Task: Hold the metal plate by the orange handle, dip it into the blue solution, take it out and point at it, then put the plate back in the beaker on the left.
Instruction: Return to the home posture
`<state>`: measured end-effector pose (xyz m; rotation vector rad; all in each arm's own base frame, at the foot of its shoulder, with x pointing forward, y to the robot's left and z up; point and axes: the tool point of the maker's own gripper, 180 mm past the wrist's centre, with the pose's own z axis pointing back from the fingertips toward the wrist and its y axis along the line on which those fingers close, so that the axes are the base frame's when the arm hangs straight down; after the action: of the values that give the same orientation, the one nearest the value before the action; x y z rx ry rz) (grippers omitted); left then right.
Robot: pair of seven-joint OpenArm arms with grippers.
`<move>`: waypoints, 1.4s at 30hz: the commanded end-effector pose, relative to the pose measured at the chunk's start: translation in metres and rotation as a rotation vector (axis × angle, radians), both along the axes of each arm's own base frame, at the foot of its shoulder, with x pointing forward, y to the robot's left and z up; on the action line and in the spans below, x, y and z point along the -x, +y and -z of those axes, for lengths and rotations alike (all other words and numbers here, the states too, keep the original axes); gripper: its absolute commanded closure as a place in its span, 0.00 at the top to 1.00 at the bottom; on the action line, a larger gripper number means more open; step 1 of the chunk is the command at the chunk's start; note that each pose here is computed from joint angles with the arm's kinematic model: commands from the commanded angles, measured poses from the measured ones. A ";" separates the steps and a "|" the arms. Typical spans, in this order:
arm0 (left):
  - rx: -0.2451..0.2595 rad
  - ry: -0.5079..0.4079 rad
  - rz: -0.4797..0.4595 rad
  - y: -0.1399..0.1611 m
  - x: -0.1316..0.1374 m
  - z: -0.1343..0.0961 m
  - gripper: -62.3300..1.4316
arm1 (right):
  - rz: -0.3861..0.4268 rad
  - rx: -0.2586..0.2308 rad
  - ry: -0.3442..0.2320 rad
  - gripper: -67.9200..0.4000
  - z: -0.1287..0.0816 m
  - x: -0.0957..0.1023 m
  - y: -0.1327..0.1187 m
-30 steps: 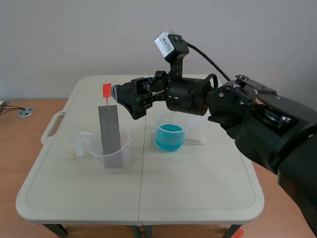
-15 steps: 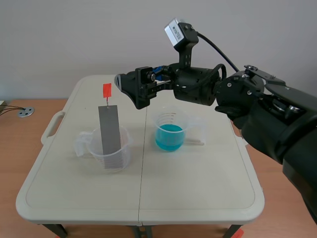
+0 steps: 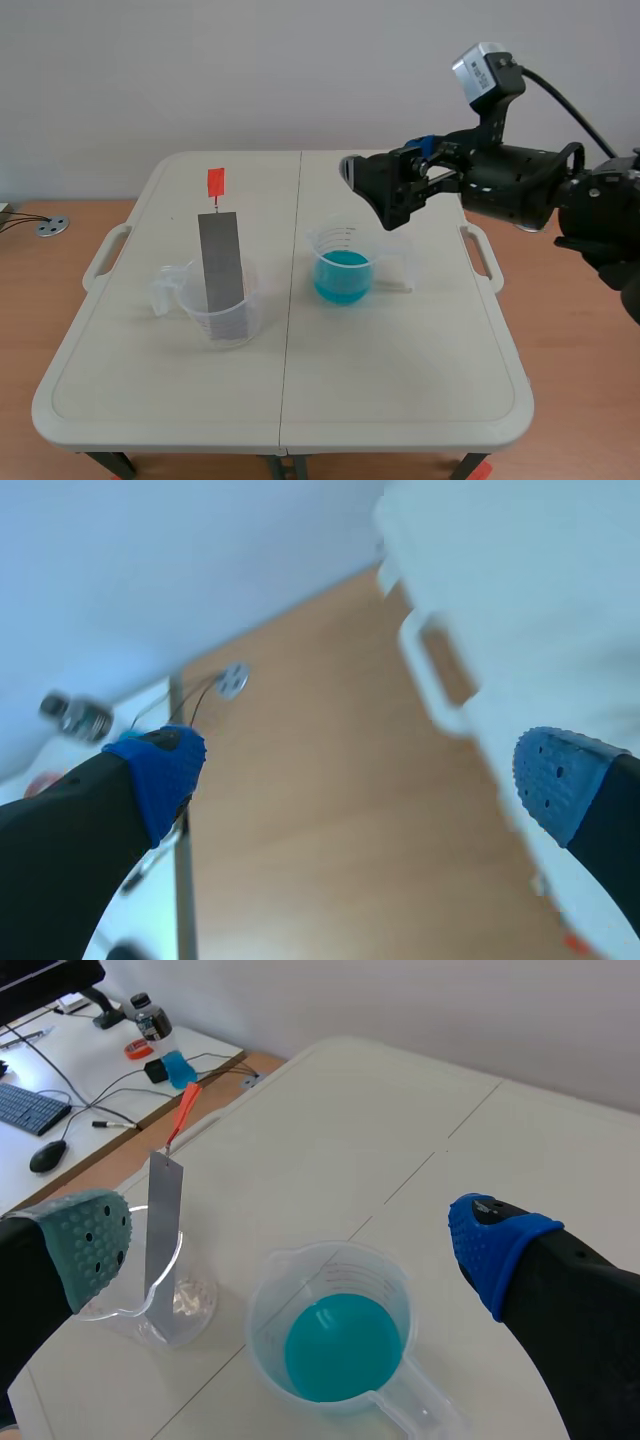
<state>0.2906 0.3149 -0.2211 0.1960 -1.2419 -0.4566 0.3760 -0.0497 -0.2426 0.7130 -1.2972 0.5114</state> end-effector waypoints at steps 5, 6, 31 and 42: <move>0.133 -0.153 0.089 -0.043 -0.005 -0.034 1.00 | 0.025 0.026 -0.090 0.98 -0.025 0.018 -0.016; 0.148 -0.168 0.103 -0.050 -0.004 -0.038 1.00 | 0.024 0.042 -0.099 0.98 -0.026 0.024 -0.017; 0.099 -0.286 0.342 -0.179 0.005 -0.039 1.00 | 0.093 0.173 -0.086 0.98 -0.004 0.114 -0.043; 0.135 -0.235 0.378 -0.203 0.013 -0.020 1.00 | 0.090 0.192 -0.086 0.98 -0.002 0.114 -0.043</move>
<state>0.2762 0.1099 -0.2069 -0.1109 -1.5212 -0.6902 0.2561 -0.0927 -0.2542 0.4737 -1.2870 0.5882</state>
